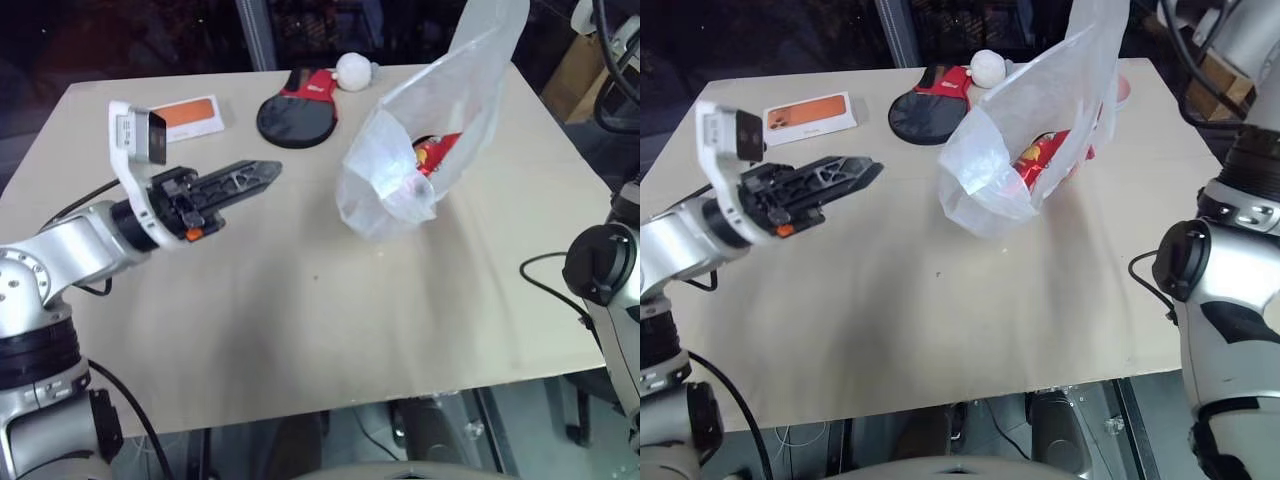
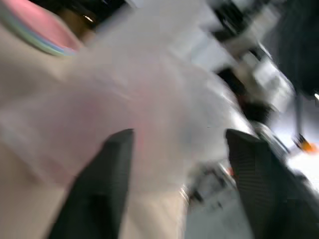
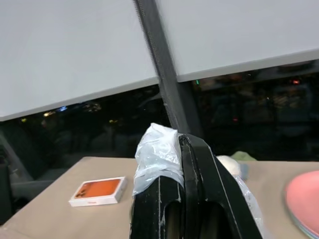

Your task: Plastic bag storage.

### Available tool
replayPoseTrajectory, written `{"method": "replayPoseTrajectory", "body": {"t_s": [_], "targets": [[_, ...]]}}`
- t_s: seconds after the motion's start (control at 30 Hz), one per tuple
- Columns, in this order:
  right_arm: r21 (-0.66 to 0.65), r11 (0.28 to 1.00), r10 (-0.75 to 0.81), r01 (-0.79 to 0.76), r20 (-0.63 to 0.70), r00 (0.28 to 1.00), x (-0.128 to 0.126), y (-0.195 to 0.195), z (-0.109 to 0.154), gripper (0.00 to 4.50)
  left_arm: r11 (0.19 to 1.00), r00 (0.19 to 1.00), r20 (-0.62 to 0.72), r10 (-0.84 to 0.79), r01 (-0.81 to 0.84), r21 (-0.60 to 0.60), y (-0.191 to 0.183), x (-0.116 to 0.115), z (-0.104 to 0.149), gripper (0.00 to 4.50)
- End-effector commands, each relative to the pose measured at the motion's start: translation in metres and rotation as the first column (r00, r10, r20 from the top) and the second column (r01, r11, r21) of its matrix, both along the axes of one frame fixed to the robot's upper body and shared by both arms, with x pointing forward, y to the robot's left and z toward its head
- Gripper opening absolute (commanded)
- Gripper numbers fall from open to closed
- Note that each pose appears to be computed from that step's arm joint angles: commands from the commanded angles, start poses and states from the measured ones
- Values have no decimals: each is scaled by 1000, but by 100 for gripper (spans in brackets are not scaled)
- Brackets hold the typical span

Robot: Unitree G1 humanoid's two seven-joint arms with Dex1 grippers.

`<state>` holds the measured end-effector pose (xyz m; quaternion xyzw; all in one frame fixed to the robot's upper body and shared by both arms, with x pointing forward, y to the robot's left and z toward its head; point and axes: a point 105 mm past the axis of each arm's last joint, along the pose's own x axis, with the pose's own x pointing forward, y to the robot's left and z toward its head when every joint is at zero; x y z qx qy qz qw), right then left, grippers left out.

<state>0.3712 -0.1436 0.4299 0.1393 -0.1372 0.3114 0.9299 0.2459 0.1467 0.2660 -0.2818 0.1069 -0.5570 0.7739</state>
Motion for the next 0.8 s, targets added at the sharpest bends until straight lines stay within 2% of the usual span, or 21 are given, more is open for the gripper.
{"method": "replayPoseTrajectory", "body": {"t_s": [0.03,0.33,0.47,0.8], "targets": [[11,1000,17,-18,77,997,-12,3,16,0,999,999,4,-43,43,-2,-21,-11,-3,304],[19,999,37,-39,74,997,-11,12,15,0,996,997,-34,66,-68,-51,-54,12,0,304],[21,999,39,-41,71,997,-11,14,14,0,995,999,-24,21,-23,-95,-63,11,7,304],[27,999,45,-47,69,997,-12,17,12,0,997,998,-4,-55,55,-46,-73,7,8,304]]}}
